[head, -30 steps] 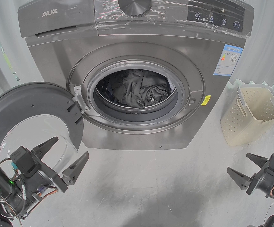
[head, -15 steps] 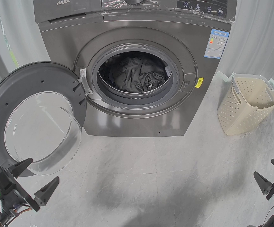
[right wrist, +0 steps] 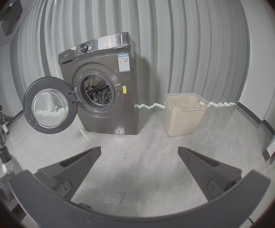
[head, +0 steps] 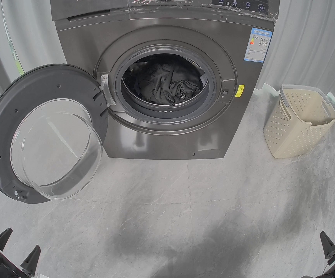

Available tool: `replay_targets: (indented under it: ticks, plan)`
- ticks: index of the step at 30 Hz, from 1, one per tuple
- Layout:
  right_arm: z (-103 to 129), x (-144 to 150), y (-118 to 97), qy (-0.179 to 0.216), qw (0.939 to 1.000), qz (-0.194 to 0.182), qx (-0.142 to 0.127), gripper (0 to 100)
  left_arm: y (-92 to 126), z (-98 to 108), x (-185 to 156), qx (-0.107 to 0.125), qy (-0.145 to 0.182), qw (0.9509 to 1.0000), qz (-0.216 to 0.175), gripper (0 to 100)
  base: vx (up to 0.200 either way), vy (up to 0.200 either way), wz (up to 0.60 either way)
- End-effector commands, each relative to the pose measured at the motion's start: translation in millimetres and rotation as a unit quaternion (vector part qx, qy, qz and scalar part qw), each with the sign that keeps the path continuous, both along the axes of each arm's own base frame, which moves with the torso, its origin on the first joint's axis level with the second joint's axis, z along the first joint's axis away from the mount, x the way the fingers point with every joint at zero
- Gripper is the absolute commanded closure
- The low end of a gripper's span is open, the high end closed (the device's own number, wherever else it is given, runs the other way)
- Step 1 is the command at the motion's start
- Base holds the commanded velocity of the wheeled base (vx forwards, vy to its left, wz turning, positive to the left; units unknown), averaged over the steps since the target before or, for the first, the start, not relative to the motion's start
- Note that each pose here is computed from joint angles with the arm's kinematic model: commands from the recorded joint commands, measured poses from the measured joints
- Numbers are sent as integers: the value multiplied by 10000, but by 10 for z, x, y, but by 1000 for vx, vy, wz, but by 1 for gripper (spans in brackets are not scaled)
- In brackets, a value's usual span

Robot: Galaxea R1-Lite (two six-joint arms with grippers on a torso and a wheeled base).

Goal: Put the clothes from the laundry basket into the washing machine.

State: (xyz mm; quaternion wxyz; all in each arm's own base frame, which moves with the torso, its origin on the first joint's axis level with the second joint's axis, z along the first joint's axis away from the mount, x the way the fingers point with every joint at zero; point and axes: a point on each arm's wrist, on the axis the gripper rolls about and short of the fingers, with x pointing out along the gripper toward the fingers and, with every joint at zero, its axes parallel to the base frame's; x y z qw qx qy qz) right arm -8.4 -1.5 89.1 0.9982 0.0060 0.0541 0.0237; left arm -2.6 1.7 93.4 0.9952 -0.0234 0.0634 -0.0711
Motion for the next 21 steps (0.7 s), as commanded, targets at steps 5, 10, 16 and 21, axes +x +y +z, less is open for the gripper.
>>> replay_targets:
  ticks: [5, 10, 16, 21]
  plan:
    - [-136, -151, 23, -437, 9990, -96, -99, 0, -19, -111, -204, 43, -958, 9928, 724, 0, 0, 0, 0]
    - [-137, -149, 23, -444, 9989, -112, -92, 0, -4, -139, -203, 66, -818, 9911, 1044, 0, -40, 0, 0]
    - [-137, -149, 24, -444, 9989, -111, -100, 0, -12, -184, -202, 206, -606, 9944, 835, 0, -67, 0, 0]
    - [-137, -151, 23, -452, 9989, -104, -99, 0, -12, -183, -202, 181, -613, 9945, 829, 0, 0, 120, 0]
